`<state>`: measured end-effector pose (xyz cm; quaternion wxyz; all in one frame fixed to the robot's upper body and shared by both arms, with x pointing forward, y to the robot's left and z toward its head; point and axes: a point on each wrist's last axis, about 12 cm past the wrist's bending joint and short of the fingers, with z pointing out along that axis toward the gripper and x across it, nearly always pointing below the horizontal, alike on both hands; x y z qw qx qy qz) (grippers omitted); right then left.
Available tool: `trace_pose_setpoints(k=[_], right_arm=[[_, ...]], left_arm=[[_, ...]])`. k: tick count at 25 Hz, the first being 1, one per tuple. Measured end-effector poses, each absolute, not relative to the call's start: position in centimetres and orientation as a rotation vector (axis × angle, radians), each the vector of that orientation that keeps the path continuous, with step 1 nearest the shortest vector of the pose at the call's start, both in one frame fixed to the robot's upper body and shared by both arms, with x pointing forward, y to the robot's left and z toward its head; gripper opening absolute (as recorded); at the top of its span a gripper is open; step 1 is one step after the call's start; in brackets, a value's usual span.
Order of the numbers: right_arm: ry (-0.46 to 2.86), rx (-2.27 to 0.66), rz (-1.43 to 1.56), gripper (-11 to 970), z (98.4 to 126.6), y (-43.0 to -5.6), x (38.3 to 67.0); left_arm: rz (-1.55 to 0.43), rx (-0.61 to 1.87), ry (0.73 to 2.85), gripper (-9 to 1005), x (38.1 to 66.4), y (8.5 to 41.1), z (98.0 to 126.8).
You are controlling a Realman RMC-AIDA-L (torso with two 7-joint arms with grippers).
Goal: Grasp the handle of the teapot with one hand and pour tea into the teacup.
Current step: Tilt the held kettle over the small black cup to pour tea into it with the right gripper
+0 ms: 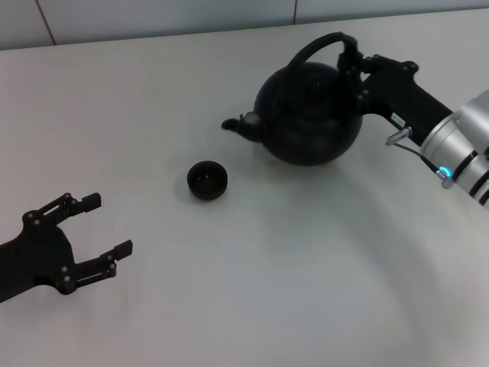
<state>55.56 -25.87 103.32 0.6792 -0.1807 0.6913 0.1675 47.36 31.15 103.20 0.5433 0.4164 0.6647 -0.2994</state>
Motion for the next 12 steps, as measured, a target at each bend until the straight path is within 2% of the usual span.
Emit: trace_pose_setpoints(k=[12], right_arm=[[1.536, -0.534, 0.386, 90, 104.01, -24.71, 56.69]], left_arm=[[-0.712, 0.986, 1.577, 854, 47.29, 30.91, 103.07]])
